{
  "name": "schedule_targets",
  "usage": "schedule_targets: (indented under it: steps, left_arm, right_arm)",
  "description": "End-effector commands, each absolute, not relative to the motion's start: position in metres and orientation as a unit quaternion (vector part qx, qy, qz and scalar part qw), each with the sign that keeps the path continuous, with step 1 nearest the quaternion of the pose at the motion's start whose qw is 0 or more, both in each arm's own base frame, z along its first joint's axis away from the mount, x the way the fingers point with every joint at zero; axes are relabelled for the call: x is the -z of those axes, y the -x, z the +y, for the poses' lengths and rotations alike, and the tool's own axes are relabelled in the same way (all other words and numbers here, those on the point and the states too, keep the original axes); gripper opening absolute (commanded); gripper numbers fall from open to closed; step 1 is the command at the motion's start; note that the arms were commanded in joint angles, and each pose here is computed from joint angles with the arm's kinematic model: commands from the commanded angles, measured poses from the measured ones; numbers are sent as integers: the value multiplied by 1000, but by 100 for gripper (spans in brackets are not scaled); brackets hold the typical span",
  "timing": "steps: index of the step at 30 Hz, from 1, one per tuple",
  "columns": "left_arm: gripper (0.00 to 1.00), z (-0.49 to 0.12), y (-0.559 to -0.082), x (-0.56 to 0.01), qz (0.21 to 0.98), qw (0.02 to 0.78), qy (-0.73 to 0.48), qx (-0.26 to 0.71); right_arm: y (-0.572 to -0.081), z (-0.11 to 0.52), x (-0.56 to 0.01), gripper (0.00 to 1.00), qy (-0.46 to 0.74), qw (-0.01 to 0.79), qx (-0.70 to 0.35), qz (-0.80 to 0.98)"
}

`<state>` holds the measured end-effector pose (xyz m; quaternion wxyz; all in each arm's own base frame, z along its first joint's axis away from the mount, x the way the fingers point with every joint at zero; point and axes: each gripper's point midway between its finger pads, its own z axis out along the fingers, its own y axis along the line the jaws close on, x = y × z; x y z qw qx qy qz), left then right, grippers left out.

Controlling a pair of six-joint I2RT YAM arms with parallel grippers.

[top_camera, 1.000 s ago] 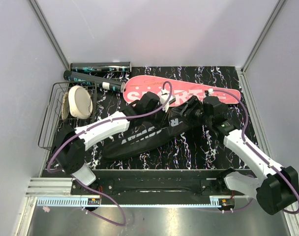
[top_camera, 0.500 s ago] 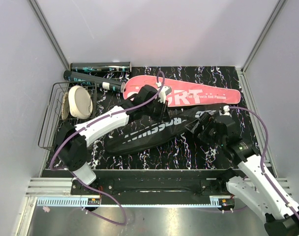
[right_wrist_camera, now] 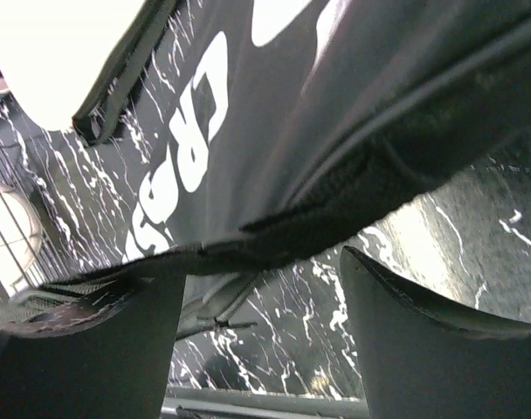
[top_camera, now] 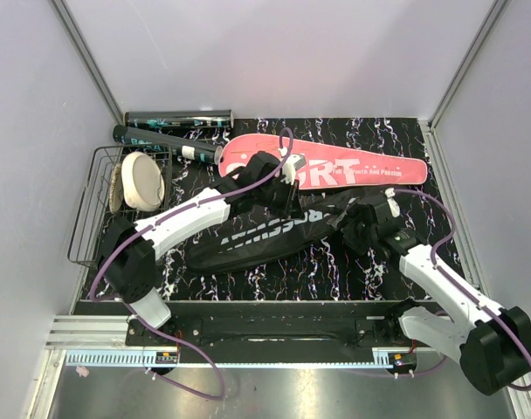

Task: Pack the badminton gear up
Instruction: Zip the racket bag at the center of the board.

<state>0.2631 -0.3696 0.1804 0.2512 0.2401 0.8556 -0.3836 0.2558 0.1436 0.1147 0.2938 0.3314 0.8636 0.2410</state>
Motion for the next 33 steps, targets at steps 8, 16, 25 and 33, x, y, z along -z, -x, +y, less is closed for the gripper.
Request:
schedule_targets:
  steps: [8, 16, 25, 33]
  left_arm:
    - [7, -361, -289, -207, 849, 301, -269, 340]
    - [51, -290, -387, -191, 899, 372, -227, 48]
    - [47, -332, -292, -297, 784, 436, -289, 335]
    - [38, -366, -245, -266, 792, 435, -314, 290]
  right_arm:
    - [-308, 153, -121, 0, -324, 336, -232, 853]
    - [-287, 179, -167, 0, -327, 262, -291, 860]
    - [-276, 172, -194, 0, -384, 237, -283, 846]
    - [-274, 167, -194, 0, -438, 194, -250, 841]
